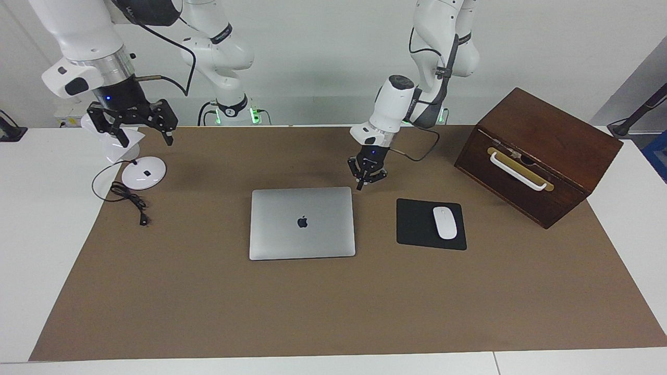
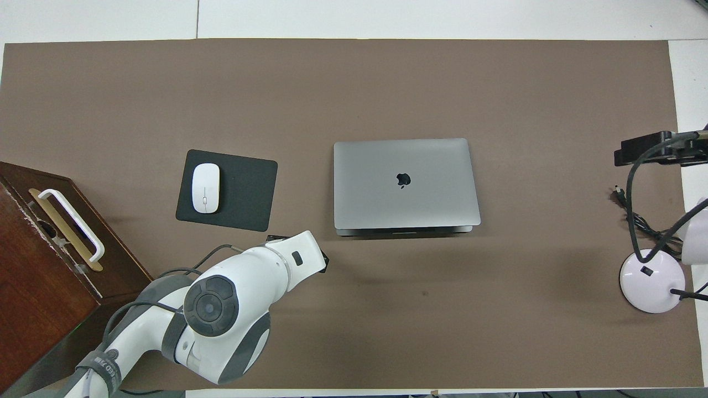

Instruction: Close laptop with both arms

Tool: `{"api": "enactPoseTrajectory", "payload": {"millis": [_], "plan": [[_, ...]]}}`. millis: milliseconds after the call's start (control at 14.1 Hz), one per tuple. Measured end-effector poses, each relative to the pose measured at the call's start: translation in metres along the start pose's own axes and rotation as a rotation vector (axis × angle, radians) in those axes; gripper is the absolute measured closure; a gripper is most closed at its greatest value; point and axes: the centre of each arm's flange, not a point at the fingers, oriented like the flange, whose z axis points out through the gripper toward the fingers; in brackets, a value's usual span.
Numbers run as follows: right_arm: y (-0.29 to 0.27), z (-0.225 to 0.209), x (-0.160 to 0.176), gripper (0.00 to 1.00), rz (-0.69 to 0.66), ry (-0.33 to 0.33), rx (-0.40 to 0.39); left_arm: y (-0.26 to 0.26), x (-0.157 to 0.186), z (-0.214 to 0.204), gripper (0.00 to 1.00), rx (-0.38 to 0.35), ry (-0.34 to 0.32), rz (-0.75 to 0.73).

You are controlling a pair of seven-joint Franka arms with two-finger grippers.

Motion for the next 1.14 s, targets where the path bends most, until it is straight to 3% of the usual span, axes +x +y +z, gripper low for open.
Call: {"api": "enactPoseTrajectory", "payload": {"millis": [213,426,1135], "plan": [[-0.049,-0.003,-0.013,0.00,-0.041,0.000,0.014,-0.019,-0.001,-0.017,0.99,0.010,-0.067,-0.036],[-0.047,-0.003,-0.019,0.00,-0.022,-0.025,0.011,-0.036,0.007,-0.038,0.99,0.015,-0.129,-0.076],[-0.031,0.026,-0.045,0.00,0.007,-0.104,-0.003,-0.170,0.030,-0.143,0.99,0.084,-0.165,-0.178]]}}
